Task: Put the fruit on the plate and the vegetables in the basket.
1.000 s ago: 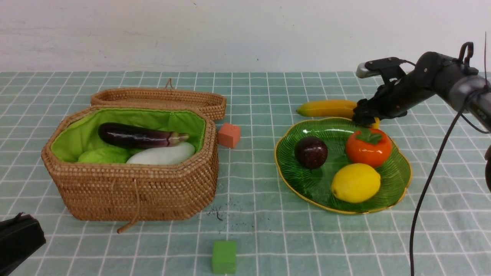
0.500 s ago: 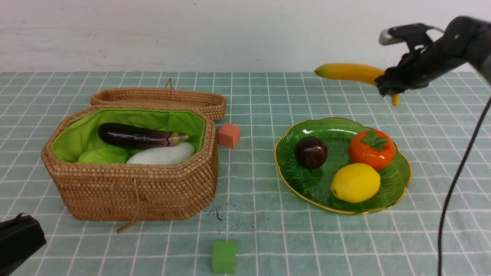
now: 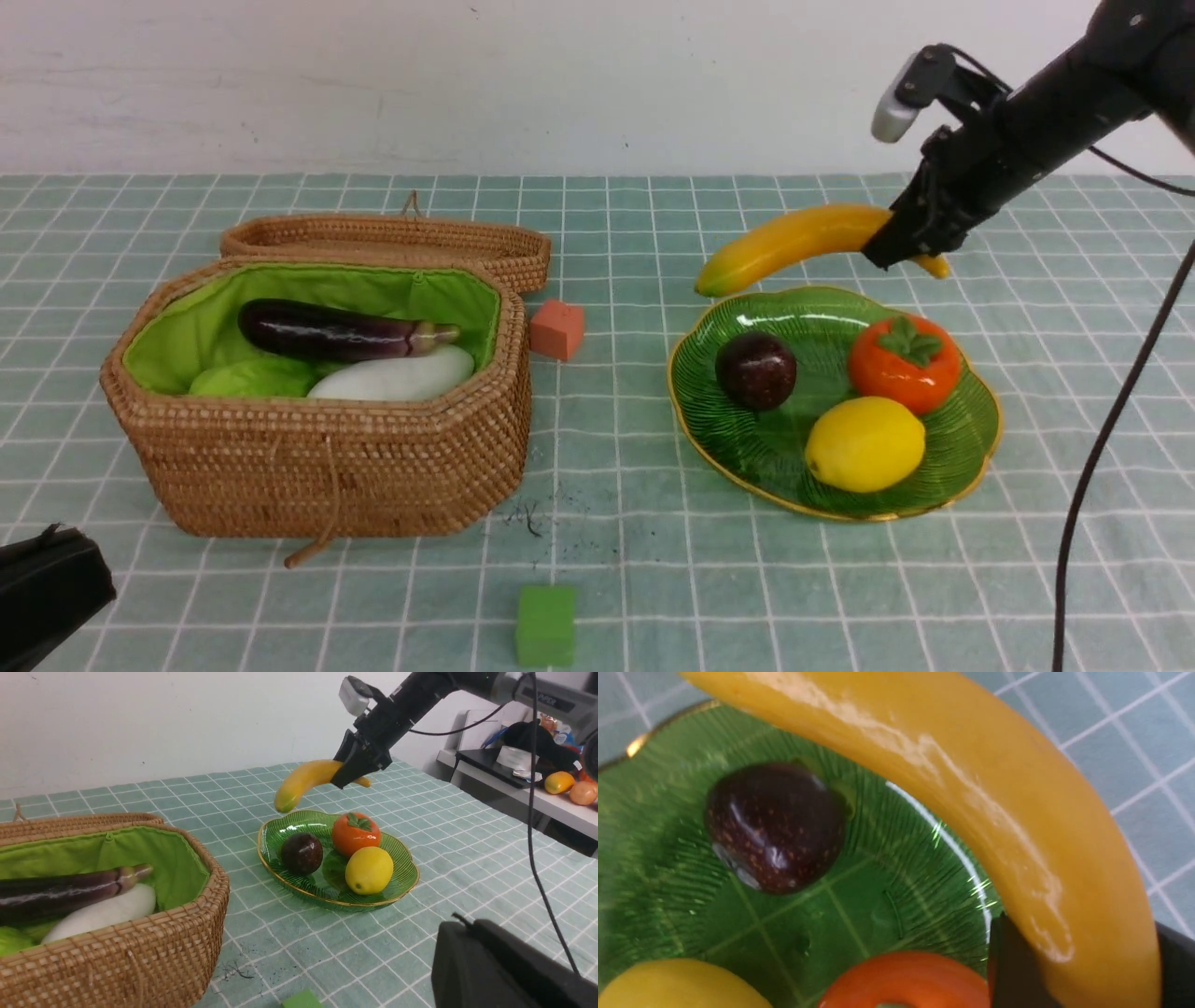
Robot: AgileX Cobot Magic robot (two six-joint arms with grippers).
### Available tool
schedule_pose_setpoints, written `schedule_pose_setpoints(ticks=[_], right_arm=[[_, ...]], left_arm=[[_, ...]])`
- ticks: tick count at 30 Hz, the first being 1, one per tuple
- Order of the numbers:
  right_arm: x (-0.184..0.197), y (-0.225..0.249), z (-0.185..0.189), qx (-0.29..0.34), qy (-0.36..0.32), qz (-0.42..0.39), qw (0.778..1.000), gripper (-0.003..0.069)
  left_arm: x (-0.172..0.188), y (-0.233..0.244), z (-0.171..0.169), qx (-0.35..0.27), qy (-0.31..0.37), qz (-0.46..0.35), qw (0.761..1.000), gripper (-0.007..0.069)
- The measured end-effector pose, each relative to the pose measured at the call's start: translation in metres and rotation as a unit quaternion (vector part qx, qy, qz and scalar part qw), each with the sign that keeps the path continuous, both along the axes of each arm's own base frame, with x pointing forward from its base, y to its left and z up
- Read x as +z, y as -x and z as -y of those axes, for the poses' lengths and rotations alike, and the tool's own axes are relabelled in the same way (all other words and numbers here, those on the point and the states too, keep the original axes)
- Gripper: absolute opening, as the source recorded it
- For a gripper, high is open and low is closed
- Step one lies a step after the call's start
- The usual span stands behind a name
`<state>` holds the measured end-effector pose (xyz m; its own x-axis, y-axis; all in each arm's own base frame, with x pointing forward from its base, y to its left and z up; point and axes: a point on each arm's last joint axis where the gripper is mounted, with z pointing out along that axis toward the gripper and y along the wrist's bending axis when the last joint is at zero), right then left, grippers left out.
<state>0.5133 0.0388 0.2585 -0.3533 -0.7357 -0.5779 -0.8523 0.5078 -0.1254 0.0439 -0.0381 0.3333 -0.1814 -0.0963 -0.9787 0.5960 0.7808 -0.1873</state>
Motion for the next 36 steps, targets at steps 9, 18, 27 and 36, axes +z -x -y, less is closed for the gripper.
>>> schedule_pose_setpoints(ticks=[9,18,27,36], right_arm=[[-0.026,-0.007,-0.015,0.012,0.022,-0.01,1.0,0.0324],[-0.035,-0.01,-0.012,0.009,0.038,-0.01,0.999,0.0485],[0.017,0.007,-0.011,-0.048,0.015,-0.009,0.999,0.0449],[0.151,0.075,0.004,-0.314,-0.089,0.008,0.945,0.0121]], left_arm=[[0.0,0.0,0.0,-0.001,0.001,-0.001,1.0,-0.0007],[0.0,0.0,0.0,0.0,0.002,0.001,1.0,-0.0006],[0.002,0.0,0.0,0.002,0.005,0.007,1.0,-0.0006],[0.006,-0.002,-0.003,0.017,-0.007,0.047,0.999,-0.0006]])
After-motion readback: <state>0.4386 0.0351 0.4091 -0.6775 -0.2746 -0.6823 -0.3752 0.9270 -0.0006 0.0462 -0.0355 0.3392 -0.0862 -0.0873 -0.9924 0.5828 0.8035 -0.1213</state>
